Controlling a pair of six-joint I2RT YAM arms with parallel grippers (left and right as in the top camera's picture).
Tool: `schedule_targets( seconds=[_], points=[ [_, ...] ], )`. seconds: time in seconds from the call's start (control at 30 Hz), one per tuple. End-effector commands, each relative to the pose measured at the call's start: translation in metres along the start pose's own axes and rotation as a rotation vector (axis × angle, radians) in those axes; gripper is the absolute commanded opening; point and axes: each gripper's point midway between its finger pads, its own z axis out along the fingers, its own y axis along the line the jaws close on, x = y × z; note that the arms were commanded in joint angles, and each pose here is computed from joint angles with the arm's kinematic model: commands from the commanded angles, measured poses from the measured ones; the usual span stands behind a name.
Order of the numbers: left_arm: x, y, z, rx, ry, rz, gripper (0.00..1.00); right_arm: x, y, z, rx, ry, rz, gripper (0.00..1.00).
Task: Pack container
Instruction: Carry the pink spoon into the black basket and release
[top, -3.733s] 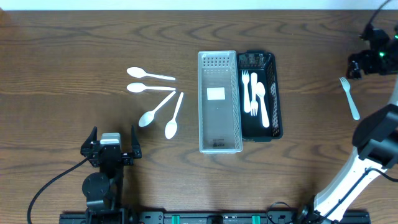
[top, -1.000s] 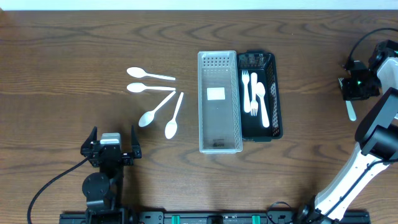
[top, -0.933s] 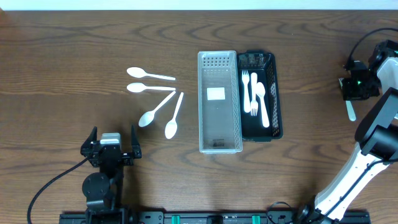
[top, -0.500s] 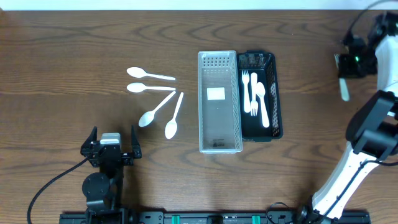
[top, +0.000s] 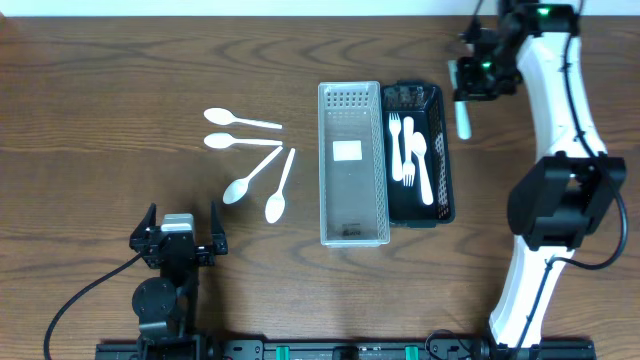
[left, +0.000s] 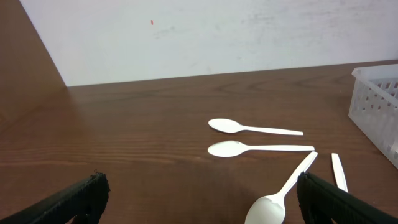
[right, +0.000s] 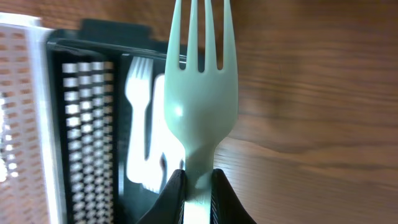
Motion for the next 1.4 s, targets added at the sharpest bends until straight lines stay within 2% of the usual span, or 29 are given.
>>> schedule_targets(
  seconds=[0.0, 0.2, 0.3, 0.4, 0.67, 0.83, 1.0, 1.03, 1.07, 1.2, 1.37],
  points=[
    [0.016, 0.000, 0.002, -0.005, 0.035, -0.009, 0.98, -0.004, 0.024, -0.007, -0.020, -0.028, 0.012, 0.05],
    [0.016, 0.000, 0.002, -0.005, 0.035, -0.009, 0.98, -0.003, 0.044, 0.002, -0.002, -0.024, -0.035, 0.07],
    [0.016, 0.000, 0.002, -0.005, 0.035, -0.009, 0.98, 0.000, 0.050, 0.007, -0.004, -0.013, -0.025, 0.08],
    [0.016, 0.000, 0.002, -0.005, 0.035, -0.009, 0.98, 0.003, 0.053, 0.010, -0.005, -0.001, -0.031, 0.13],
    [0.016, 0.000, 0.002, -0.005, 0.035, -0.009, 0.98, 0.012, 0.065, 0.013, -0.008, 0.034, -0.007, 0.15],
    [0.016, 0.000, 0.002, -0.005, 0.035, -0.009, 0.98, 0.016, 0.077, 0.015, -0.011, 0.047, -0.032, 0.32],
    [0.016, 0.000, 0.002, -0.005, 0.035, -0.009, 0.98, 0.015, 0.080, 0.015, -0.012, 0.041, -0.039, 0.72],
    [0.016, 0.000, 0.002, -0.005, 0.035, -0.009, 0.98, 0.013, 0.079, 0.015, -0.012, 0.034, -0.039, 0.88],
    [0.016, 0.000, 0.002, -0.005, 0.035, -0.009, 0.98, 0.011, 0.078, 0.015, -0.013, 0.026, -0.039, 0.99],
    [0.016, 0.000, 0.002, -0.005, 0.035, -0.009, 0.98, -0.004, 0.063, 0.010, -0.012, -0.031, -0.014, 0.99],
    [0.016, 0.000, 0.002, -0.005, 0.035, -0.009, 0.98, -0.019, 0.009, -0.008, 0.010, -0.090, 0.079, 0.99]
  ],
)
